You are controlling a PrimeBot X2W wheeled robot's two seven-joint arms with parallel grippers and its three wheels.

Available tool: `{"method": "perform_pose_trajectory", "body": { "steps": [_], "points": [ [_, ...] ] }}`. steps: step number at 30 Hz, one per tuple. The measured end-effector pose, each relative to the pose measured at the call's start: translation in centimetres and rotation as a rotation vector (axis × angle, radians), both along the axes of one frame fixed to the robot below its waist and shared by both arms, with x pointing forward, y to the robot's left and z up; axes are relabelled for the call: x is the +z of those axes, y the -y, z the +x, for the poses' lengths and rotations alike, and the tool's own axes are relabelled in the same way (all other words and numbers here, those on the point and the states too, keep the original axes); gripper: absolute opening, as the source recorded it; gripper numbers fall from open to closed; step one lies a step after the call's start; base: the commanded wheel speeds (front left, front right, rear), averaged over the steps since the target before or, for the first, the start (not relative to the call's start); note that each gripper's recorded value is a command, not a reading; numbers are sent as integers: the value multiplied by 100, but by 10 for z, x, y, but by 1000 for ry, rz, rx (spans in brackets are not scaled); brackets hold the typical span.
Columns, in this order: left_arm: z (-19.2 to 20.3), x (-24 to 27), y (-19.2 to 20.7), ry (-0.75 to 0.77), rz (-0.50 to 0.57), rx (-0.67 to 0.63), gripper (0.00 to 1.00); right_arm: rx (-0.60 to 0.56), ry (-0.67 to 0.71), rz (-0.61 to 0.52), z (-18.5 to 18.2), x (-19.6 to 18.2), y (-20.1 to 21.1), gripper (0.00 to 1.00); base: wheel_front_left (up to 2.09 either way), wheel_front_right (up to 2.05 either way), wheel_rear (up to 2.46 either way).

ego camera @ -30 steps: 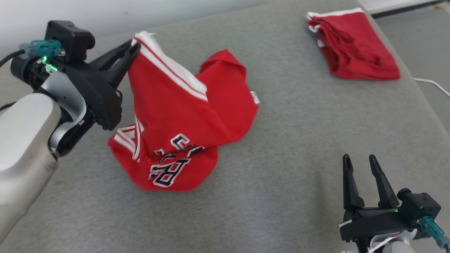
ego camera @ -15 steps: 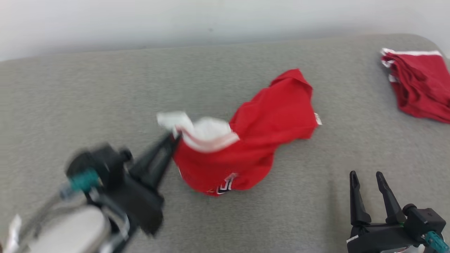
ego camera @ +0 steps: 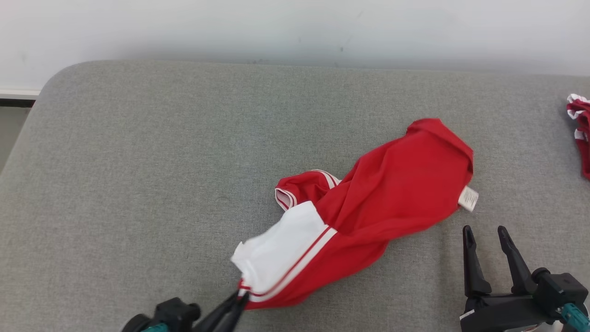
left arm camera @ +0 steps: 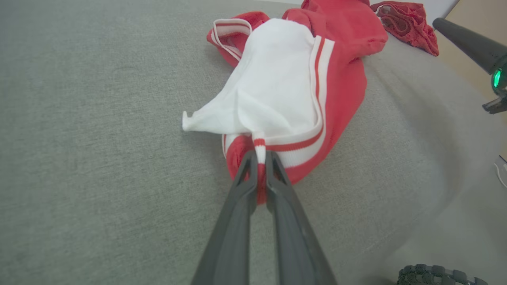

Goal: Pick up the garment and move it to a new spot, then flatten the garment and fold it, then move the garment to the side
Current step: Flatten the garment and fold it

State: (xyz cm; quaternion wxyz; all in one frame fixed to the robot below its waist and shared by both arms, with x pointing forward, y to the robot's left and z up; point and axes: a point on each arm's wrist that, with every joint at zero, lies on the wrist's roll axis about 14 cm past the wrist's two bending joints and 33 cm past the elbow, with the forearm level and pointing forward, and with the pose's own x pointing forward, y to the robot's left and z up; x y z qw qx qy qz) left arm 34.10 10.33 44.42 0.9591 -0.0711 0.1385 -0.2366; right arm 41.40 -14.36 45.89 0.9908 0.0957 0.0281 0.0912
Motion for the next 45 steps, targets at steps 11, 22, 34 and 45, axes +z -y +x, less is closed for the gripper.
{"method": "perform_pose_trajectory", "body": {
  "steps": [11,22,34,45],
  "points": [
    [7,-23,-40,-21,55,97,0,-33,-19,8,-7,-4,9,100,0,0,0],
    [33,49,-71,236,-50,333,100,-54,2,3,-16,5,18,100,0,0,0],
    [8,78,-127,369,7,563,100,-70,36,2,-42,18,25,100,0,0,0],
    [32,85,-105,404,36,435,100,-125,48,-6,-57,22,45,100,0,0,0]
  ]
}}
